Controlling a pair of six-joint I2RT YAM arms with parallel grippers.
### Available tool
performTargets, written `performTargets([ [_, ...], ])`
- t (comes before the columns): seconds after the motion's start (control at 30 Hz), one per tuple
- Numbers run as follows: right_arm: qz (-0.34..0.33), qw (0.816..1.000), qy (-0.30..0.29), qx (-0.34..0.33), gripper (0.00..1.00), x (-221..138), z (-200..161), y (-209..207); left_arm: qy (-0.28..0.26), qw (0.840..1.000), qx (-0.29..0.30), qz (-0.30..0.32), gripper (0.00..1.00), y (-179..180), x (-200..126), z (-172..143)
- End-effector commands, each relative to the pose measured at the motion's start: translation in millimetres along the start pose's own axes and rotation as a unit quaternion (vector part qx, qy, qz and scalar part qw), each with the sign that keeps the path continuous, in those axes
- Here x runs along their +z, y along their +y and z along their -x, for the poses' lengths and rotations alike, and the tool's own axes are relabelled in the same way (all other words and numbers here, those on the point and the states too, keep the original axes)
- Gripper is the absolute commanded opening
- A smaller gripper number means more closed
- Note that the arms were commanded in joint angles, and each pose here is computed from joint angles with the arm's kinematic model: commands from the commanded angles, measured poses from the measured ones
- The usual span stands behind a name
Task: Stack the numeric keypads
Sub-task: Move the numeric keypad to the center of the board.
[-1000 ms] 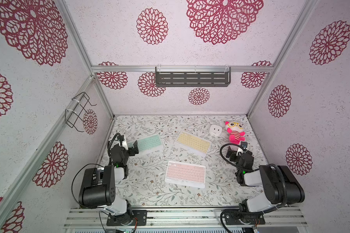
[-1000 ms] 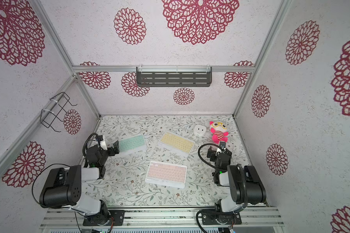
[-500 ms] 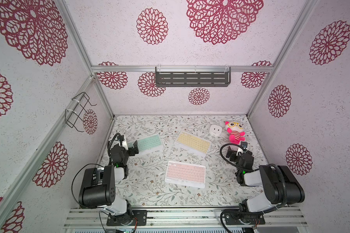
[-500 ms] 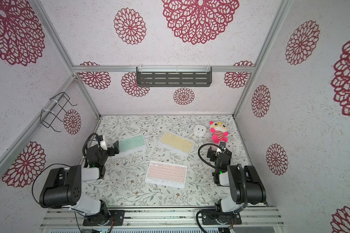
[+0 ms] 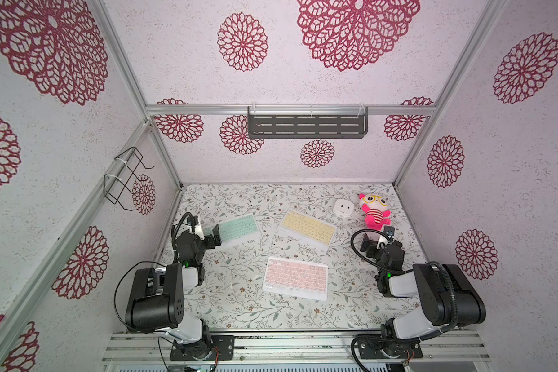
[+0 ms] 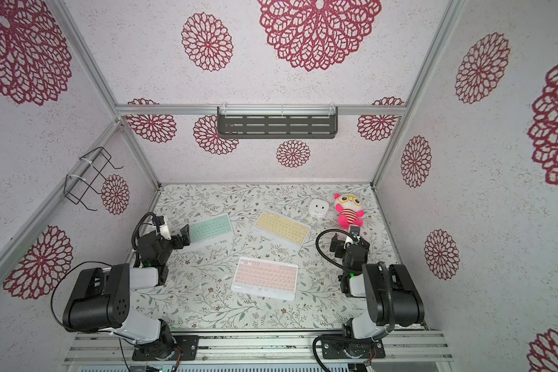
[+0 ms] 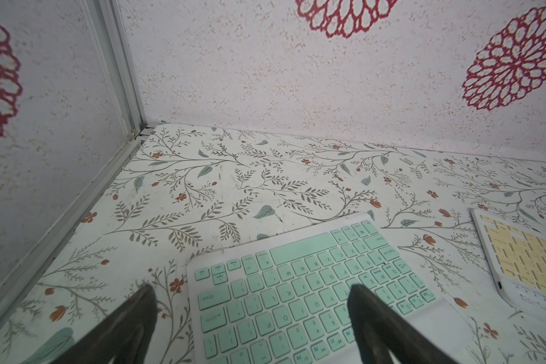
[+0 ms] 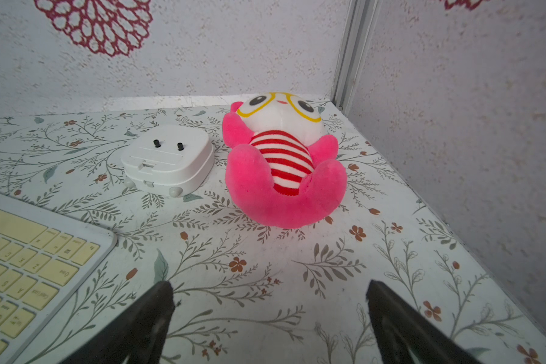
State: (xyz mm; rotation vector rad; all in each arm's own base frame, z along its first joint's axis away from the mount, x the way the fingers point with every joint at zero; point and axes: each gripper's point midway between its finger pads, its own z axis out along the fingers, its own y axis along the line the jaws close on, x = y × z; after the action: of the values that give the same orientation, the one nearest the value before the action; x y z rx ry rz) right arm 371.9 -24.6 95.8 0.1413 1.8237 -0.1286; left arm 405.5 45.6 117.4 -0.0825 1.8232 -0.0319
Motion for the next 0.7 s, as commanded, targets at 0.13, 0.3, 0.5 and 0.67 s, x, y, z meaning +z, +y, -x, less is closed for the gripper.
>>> performTargets([
  [0.13,0.004,1.000,-0.028,-0.005,0.99,2.6,17.8,3.3,-0.010,1.000,0.010,-0.001,0.97,1.0,-2.4,3.3],
  [0.3,0.004,1.000,-0.027,-0.005,0.99,2.4,17.2,2.9,-0.011,1.000,0.010,-0.001,0.97,1.0,-2.5,3.8],
  [0.5,0.004,1.000,-0.029,-0.005,0.99,1.8,17.7,2.9,-0.012,1.000,0.006,0.012,0.97,5.5,-2.0,4.8],
  [0.67,0.028,0.999,-0.035,-0.025,0.99,-10.6,31.7,15.2,0.000,0.999,0.010,0.037,0.97,3.7,-12.9,29.1],
])
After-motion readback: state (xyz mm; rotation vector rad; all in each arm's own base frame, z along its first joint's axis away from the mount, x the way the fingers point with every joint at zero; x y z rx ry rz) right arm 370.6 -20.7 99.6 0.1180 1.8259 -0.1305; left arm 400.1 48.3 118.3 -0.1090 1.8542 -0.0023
